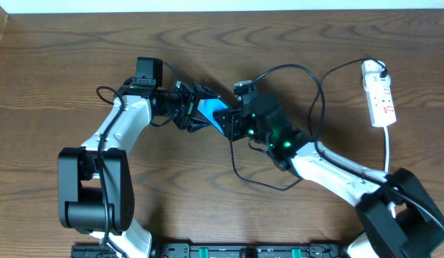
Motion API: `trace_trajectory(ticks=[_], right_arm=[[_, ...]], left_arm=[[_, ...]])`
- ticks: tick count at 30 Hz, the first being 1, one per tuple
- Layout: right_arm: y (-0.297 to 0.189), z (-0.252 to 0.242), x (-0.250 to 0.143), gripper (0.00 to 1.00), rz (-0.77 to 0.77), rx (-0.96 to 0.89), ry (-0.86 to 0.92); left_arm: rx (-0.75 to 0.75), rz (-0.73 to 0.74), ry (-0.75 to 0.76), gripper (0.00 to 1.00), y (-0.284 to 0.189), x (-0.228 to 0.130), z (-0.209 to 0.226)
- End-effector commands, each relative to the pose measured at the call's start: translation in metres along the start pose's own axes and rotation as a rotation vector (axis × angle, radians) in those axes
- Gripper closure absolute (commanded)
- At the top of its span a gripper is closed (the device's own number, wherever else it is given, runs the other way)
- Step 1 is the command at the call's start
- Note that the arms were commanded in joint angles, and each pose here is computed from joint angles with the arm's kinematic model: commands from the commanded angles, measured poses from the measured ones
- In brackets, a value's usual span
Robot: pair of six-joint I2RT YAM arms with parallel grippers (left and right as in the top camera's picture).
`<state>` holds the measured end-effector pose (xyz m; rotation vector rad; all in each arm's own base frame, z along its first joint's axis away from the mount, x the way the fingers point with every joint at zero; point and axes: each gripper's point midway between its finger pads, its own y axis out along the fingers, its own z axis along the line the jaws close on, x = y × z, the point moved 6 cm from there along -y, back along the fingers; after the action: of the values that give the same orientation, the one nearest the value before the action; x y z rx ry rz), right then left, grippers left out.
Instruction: Plug charger to phone and switch on socket
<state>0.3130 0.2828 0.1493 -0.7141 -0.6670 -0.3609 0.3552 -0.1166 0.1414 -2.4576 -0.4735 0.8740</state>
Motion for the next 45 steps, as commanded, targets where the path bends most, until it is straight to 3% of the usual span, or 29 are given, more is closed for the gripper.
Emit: trace_trajectory(ticks=[1, 4, 8, 15, 22, 30, 42, 45], right_arm=[[0.012, -0.003, -0.005, 0.64, -0.002, -0.023, 0.040], [0.015, -0.004, -0.005, 0.83, -0.009, -0.018, 0.062], [0.015, -0.001, 0.001, 0.99, -0.042, 0.004, 0.074], [0.007, -0.007, 0.019, 0.99, -0.093, 0.014, 0.229], [-0.019, -0.033, 0.054, 0.99, -0.156, 0.040, 0.504], [-0.033, -0.031, 0.084, 0.99, -0.213, 0.212, 0.803], [-0.030, -0.010, 0.090, 0.98, -0.279, 0.283, 1.005], [-0.028, -0.006, 0.089, 0.99, -0.299, 0.282, 1.054]], left_arm=[[-0.036, 0.024, 0.005, 0.33, -0.006, -0.005, -0.008], [-0.036, 0.024, 0.005, 0.33, -0.006, -0.005, -0.008], [-0.036, 0.023, 0.005, 0.33, -0.006, -0.005, -0.008], [-0.037, 0.022, 0.024, 0.32, -0.006, -0.005, -0.009], [-0.096, -0.016, 0.231, 0.31, -0.007, 0.002, -0.024], [-0.238, -0.033, 0.434, 0.31, -0.013, 0.004, -0.056], [-0.394, -0.054, 0.452, 0.32, -0.019, -0.001, -0.098], [-0.392, -0.043, 0.447, 0.39, -0.016, -0.005, -0.099]])
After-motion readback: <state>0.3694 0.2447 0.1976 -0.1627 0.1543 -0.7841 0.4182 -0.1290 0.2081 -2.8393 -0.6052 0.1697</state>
